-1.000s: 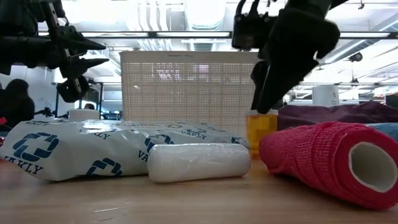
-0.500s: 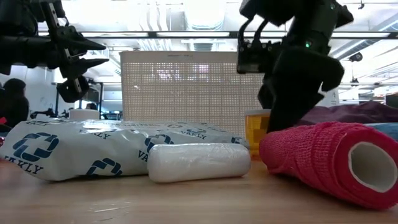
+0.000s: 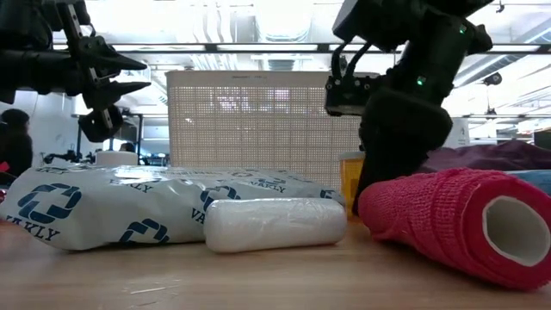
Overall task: Pick & place medical supplies in basket/bin
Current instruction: Put the orange pill bottle into the white bin
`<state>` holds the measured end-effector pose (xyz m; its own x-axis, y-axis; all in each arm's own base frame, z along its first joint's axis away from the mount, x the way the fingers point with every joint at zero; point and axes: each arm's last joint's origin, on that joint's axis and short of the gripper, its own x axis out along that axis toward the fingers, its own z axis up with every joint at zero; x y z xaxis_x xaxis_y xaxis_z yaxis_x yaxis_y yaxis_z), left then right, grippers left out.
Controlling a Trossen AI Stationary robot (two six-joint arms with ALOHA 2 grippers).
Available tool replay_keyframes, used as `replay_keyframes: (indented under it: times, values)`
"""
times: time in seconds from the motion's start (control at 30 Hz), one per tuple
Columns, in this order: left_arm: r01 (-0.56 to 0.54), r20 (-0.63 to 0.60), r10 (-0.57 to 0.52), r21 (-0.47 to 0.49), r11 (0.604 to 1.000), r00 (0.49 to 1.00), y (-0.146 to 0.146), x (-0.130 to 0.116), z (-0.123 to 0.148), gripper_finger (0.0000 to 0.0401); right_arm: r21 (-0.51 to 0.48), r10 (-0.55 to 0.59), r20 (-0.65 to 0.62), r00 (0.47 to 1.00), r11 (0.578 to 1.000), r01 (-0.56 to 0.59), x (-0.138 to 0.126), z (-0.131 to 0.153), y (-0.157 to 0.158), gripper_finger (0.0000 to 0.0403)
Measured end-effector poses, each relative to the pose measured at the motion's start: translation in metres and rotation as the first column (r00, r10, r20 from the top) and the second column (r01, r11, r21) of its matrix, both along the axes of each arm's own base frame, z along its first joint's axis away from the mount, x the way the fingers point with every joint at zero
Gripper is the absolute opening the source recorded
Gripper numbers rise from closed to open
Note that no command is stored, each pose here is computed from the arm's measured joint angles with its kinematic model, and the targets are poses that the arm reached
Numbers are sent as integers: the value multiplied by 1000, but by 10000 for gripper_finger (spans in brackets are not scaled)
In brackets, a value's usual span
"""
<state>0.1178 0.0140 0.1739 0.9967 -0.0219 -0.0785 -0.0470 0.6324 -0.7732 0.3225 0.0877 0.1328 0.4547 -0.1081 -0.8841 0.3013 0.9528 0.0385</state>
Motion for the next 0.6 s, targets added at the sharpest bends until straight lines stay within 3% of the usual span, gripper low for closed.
replay_keyframes:
  times: [0.3,0.6]
  values:
    - [-3,-5,3,-1,1000,1000,0,0,-1,90,4,-25,11,1000,1000,25,0,2,0,319]
    - [-10,-5,10,0,1000,1000,0,0,-1,90,8,-41,13,999,999,41,0,1,-1,190]
